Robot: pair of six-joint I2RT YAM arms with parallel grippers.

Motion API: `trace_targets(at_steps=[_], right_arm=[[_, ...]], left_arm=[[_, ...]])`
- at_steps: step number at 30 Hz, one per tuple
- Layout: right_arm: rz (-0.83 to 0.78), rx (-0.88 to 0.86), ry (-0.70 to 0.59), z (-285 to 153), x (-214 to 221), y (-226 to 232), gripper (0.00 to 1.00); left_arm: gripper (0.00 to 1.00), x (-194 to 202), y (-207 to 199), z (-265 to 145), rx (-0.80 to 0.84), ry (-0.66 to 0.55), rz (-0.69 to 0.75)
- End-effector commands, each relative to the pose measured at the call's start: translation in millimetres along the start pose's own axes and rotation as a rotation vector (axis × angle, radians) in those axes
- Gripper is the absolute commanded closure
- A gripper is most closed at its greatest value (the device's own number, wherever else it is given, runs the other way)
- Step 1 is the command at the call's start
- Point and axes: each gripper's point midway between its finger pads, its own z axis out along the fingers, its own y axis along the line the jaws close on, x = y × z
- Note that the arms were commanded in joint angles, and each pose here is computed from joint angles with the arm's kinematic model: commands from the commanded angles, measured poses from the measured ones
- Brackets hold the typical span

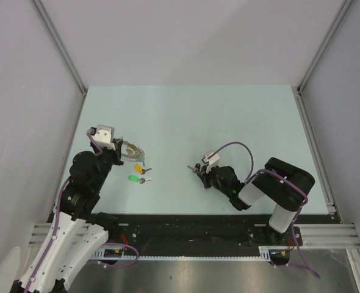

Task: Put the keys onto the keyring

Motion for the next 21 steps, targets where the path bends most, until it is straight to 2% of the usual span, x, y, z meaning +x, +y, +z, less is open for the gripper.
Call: trace_targets(at_steps=[1, 8, 9, 10, 13, 14, 15, 16, 17, 18, 21], right_arm=[[-0.06, -0.039, 0.088, -9.0, 15.7, 7.5, 1.0], [-0.139, -0.074, 0.095, -22.8, -32.9, 20.3, 1.0], [-0.153, -0.069, 0.144, -28.9, -27.9, 18.4, 1.0], [-0.15, -0.07, 0.105, -31.4, -50.0, 21.7, 1.0], [-0.177, -0.093, 0.131, -45.8, -58.9, 24.5, 1.0], [-0.187, -0.111, 0.095, -50.2, -80.4, 28.7, 1.0], [-0.207, -0.143, 0.181, -59.1, -67.7, 31.1, 1.0], [-0.227, -0.14, 0.208, -63.4, -70.1, 29.3, 1.0], [-0.231, -0.145, 0.196, -67.3, -91.7, 33.5, 1.0], [-0.235, -0.146, 0.263, -77.8, -83.5, 32.1, 1.0], [-0.216, -0.19, 0.226, -96.3, -112.5, 42.1, 1.0]], left_arm=[[1.0, -22.2, -7.7, -0.6, 0.046, -0.086, 0.008], [0.99, -22.7, -25.2, -0.3, 0.147, -0.093, 0.032], [1.0, -23.7, -30.9, -0.6, 0.18, -0.101, 0.039], [1.0, -22.4, -40.1, -1.4, 0.235, -0.101, 0.053], [1.0, -21.9, -55.7, -3.1, 0.326, -0.104, 0.072], [1.0, -21.6, -61.6, -4.4, 0.36, -0.107, 0.078], [1.0, -22.4, -65.8, -5.4, 0.387, -0.114, 0.087], [1.0, -23.1, -71.0, -7.4, 0.418, -0.12, 0.093], [1.0, -20.6, -81.1, -9.8, 0.479, -0.116, 0.099], [0.99, -20.6, -85.4, -10.8, 0.507, -0.119, 0.106], [1.0, -19.3, -106.7, -18.3, 0.646, -0.124, 0.123]])
